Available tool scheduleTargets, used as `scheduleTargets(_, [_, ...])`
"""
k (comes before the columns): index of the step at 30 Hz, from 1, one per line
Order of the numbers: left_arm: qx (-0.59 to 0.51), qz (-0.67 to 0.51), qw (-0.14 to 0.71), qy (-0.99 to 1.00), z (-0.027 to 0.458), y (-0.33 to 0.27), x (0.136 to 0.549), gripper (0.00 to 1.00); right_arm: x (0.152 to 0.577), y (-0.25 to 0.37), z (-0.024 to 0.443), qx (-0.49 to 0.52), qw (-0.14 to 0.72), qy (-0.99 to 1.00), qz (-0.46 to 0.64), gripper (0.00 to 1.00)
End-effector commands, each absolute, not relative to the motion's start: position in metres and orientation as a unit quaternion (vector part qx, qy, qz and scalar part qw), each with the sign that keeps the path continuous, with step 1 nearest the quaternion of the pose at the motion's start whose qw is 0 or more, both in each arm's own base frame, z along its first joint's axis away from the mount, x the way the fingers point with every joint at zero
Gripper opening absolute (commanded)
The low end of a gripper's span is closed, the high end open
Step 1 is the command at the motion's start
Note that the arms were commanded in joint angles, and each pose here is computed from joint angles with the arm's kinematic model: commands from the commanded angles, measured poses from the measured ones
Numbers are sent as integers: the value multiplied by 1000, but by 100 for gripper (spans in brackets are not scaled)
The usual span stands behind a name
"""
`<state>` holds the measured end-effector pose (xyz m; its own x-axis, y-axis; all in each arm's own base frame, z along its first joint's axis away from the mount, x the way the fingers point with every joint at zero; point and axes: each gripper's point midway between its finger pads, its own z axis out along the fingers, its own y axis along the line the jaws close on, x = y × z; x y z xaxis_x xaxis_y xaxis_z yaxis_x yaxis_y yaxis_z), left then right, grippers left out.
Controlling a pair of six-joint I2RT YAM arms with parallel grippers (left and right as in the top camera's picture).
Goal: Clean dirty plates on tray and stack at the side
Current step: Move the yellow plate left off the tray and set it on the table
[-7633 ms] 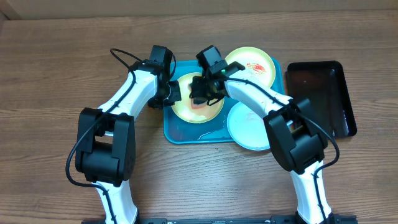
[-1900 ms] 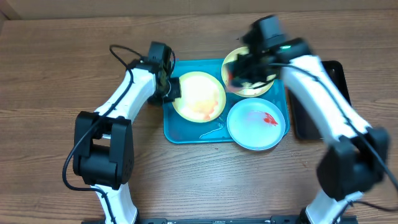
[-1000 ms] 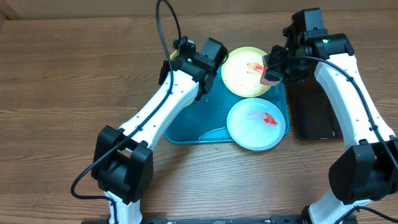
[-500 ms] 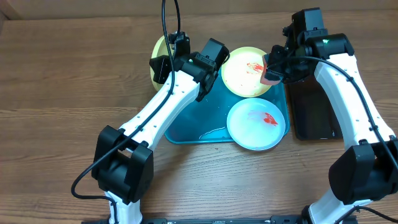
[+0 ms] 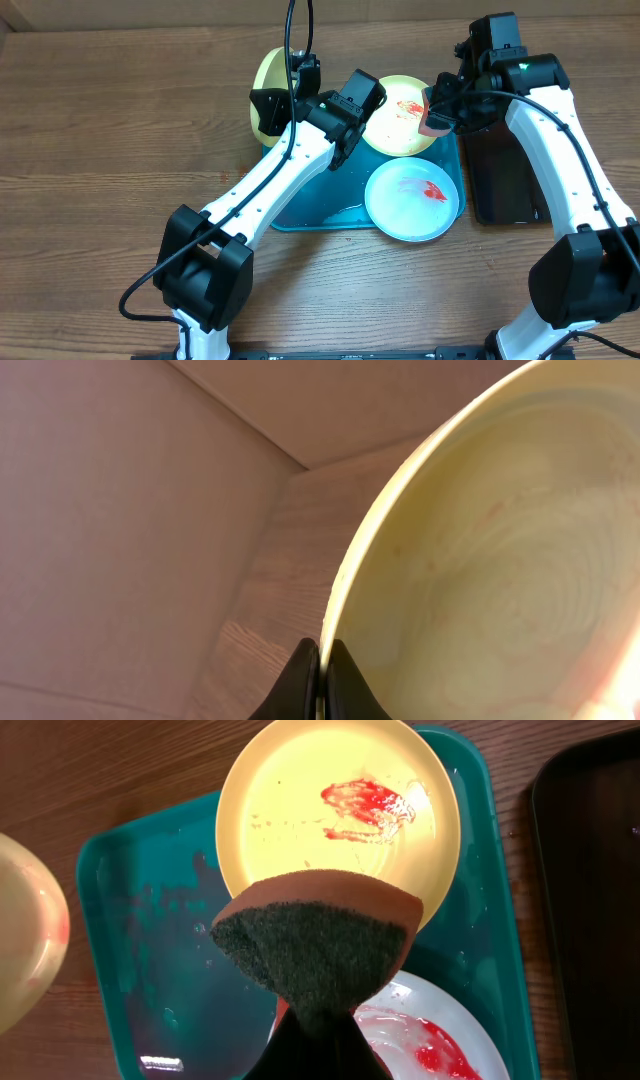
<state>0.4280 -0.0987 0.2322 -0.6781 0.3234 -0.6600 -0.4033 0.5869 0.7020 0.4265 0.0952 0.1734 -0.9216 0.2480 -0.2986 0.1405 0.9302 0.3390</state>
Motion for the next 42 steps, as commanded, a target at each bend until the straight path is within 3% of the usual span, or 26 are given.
scheduleTargets(1, [-63, 449, 441, 775, 266, -96, 426, 4, 427, 96, 177, 97, 177, 967, 157, 4])
scheduleTargets(16, [-59, 433, 434, 788, 259, -99, 427, 4, 426, 96, 176, 97, 174, 967, 157, 4])
scheduleTargets(26, [-63, 214, 297, 928, 180, -104, 432, 4, 426, 96, 176, 97, 174, 967, 157, 4])
scheduleTargets(37, [-176, -30, 183, 967, 170, -15, 430, 4, 426, 96, 176, 97, 175, 967, 157, 4])
scheduleTargets(42, [-205, -76, 149, 964, 156, 37, 416, 4, 426, 96, 176, 97, 175, 967, 157, 4])
